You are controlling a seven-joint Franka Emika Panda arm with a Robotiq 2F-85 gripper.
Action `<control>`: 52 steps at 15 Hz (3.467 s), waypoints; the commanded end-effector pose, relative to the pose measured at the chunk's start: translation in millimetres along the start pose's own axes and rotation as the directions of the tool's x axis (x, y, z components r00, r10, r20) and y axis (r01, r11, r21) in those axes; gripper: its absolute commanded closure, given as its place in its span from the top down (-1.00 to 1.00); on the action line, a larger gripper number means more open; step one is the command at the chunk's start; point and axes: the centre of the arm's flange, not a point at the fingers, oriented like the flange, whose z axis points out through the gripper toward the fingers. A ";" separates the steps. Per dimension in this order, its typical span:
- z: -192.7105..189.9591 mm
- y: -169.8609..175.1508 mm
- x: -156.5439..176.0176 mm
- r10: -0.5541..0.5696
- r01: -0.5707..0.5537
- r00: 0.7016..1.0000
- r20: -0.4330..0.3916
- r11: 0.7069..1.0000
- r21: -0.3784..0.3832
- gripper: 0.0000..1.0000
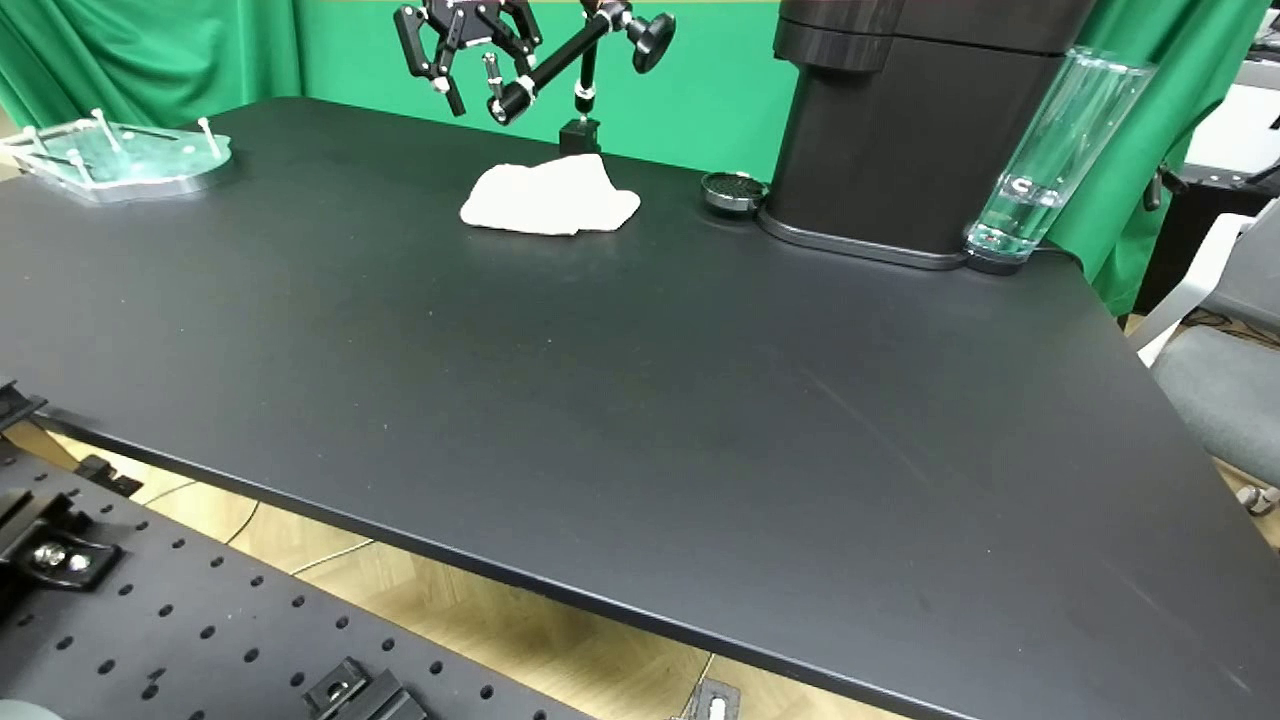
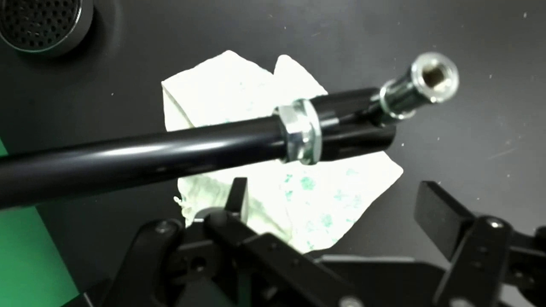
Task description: Pick the cloth on the table and put it on the stand
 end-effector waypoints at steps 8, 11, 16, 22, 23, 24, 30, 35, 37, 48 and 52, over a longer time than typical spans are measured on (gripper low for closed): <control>-0.5 5.8 0.2 -0.085 0.082 0.994 0.070 0.996 0.040 1.00; -0.6 5.9 0.2 -0.086 0.084 0.994 0.070 0.996 0.040 1.00; 12.0 6.9 21.1 -0.133 0.137 0.988 0.077 0.990 -0.047 1.00; 32.4 -2.0 67.9 -0.179 0.188 0.981 0.077 0.972 -0.142 1.00; 35.4 -4.1 73.4 -0.184 0.193 0.980 0.074 0.971 -0.140 1.00; 38.5 -5.0 78.0 -0.184 0.192 0.980 0.073 0.972 -0.132 1.00; 59.2 -6.5 90.4 -0.183 0.189 0.981 0.065 0.976 -0.110 1.00; 75.4 -4.7 98.0 -0.108 0.114 0.992 0.066 0.989 -0.097 0.85; 78.3 -2.6 96.8 -0.084 0.090 0.995 0.063 0.991 -0.100 0.36; 55.7 2.9 94.7 0.014 -0.011 0.999 0.048 0.998 -0.064 -1.00; 14.7 4.7 88.9 0.116 -0.117 0.993 0.031 0.992 0.048 -0.99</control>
